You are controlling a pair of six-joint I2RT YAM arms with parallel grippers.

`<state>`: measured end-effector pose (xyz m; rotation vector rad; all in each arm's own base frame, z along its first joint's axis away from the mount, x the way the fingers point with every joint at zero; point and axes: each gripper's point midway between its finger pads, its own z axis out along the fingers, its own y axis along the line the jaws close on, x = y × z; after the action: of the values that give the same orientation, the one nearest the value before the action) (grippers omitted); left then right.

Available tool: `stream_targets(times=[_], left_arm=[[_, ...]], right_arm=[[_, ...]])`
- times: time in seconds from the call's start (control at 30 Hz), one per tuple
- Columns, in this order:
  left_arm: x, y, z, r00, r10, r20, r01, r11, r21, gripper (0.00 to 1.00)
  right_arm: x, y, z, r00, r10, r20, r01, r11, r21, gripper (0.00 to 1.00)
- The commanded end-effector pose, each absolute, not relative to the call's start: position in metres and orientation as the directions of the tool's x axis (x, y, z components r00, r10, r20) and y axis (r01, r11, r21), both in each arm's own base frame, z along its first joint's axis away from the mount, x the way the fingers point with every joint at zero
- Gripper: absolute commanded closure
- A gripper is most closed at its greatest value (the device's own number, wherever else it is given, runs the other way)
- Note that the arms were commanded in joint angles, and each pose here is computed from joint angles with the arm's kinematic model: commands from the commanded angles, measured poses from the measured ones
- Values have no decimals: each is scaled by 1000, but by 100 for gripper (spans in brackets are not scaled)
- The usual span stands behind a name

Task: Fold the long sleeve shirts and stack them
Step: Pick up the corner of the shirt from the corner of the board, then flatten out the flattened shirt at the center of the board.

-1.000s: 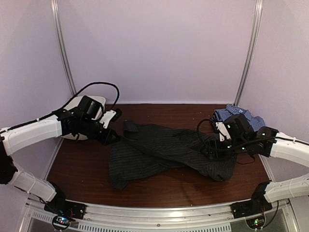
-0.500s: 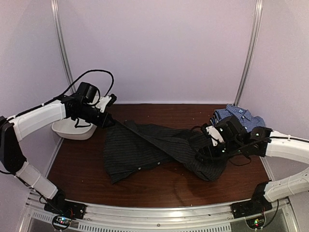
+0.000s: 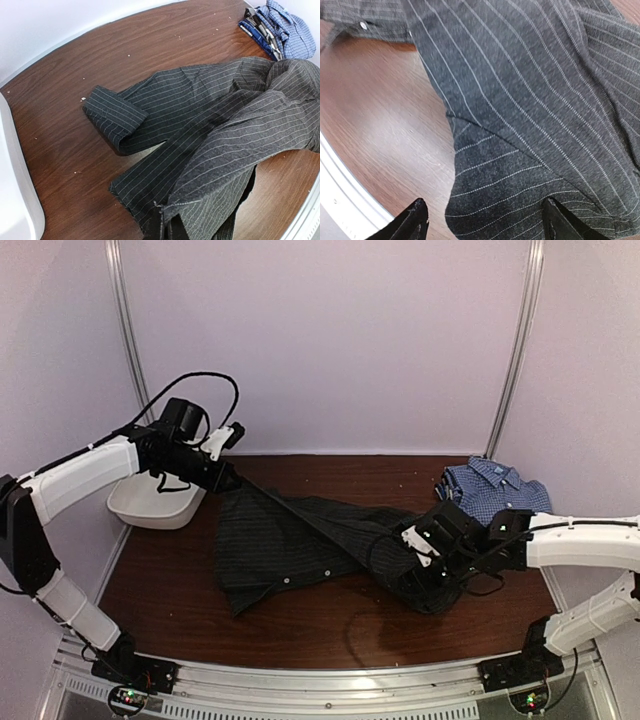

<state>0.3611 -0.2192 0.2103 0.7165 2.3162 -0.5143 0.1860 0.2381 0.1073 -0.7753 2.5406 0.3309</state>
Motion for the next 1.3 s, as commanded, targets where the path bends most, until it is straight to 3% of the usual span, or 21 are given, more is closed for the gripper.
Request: stream_targets(times=[0.0,0.07,0.37,0.43,0.5,0.53,0.73,0.9,1.1,1.27], left_arm=[[371,-220,217,-622,357,-697,618,770,-157,100],[371,-220,217,-623,360,-695,619,770,-156,100],[370,-213,215,-625,363,-691,611,779,-143,100],[370,-209,215,-628,359,-690,603,785,-142,100],[369,-205,215,-631,353,-690,593,794,-136,100],[368,-203,215,-631,348,-693,587,799,-133,100],[359,-197,239,-567,282,-774,577,807,-129,100],[365,-197,320,-389,186,-902,582,809,-85,100],[374,-195,455,-150,66,-986,566,824,-31,100],[340,-192,522,-17,14,-1000,622,783,1,100]], right_arm=[[189,226,102,-746,-481,-461,-539,842,-6,22],[190,223,100,-749,-477,-459,-526,850,-25,25],[196,220,109,-750,-450,-485,-495,868,-40,58],[197,218,110,-750,-442,-492,-485,873,-46,73],[201,217,118,-746,-427,-512,-468,882,-54,97],[205,217,125,-742,-414,-528,-455,889,-57,100],[241,215,232,-605,-286,-743,-356,932,-68,100],[278,191,362,-386,-146,-911,-221,973,-63,100],[306,184,453,-261,-146,-954,-164,981,-105,100],[293,203,496,-232,-138,-963,-316,947,-60,100]])
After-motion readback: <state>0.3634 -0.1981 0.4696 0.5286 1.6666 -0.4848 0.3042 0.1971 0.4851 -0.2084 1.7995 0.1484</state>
